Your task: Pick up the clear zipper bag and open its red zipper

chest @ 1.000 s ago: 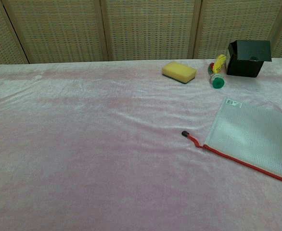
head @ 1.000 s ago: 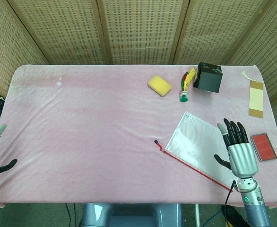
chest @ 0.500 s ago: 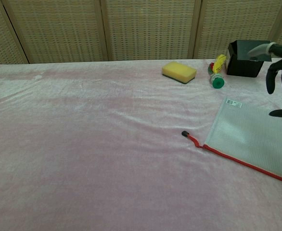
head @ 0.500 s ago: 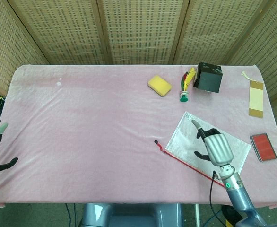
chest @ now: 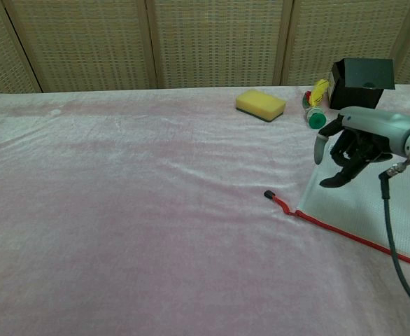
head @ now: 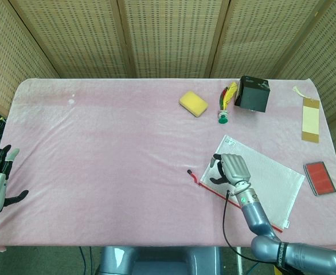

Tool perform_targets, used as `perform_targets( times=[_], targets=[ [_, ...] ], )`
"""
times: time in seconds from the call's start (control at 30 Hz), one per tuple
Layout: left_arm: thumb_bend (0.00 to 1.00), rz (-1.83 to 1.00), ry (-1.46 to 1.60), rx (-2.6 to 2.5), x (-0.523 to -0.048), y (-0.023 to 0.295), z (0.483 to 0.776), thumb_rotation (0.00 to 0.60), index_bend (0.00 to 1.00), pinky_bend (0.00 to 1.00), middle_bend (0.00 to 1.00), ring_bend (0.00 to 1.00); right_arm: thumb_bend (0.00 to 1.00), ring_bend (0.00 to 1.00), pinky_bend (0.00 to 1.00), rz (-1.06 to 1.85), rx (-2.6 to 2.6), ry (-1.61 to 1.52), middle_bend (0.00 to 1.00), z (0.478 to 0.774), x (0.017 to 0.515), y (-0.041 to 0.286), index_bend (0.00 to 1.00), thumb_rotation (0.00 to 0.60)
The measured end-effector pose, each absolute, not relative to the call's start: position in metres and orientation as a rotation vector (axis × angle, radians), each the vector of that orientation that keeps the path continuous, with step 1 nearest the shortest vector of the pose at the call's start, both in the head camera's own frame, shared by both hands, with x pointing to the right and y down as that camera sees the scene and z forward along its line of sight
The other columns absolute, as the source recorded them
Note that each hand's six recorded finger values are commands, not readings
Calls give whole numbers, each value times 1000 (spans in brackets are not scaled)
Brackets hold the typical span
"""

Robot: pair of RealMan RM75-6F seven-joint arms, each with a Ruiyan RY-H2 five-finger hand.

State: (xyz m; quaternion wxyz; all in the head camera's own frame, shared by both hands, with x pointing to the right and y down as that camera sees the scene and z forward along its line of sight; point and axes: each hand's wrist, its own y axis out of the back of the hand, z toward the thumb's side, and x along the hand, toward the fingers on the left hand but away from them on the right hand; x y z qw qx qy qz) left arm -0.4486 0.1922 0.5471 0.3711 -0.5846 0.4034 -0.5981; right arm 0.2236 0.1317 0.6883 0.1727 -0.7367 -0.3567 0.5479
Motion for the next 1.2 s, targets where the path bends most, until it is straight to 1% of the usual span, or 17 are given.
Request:
perform_targets(
  times=[0.1,0.2,0.33,0.9,1.2],
  targets=[
    [0,-1541,1029,-1505,-449,191,549,600,0,0,0,0,475,928,1000,1613,-2117,-981,897,702,205,135,546,600],
    [0,-1545,1031,-1507,-449,190,551,600,0,0,0,0,501,928,1000,1648,-2137,-948,897,714,188,139,520,600],
    [0,-1552,1028,-1509,-449,189,553,600,0,0,0,0,518,928,1000,1651,-2159,-915,896,720,172,140,498,600],
    [0,-1557,1023,-1507,-449,189,554,600,0,0,0,0,548,930,1000,1722,-2146,-920,897,738,167,146,505,600],
    [0,-1557,1029,-1506,-450,188,553,600,0,0,0,0,554,934,1000,1723,-2140,-901,901,739,163,150,528,600]
  ],
)
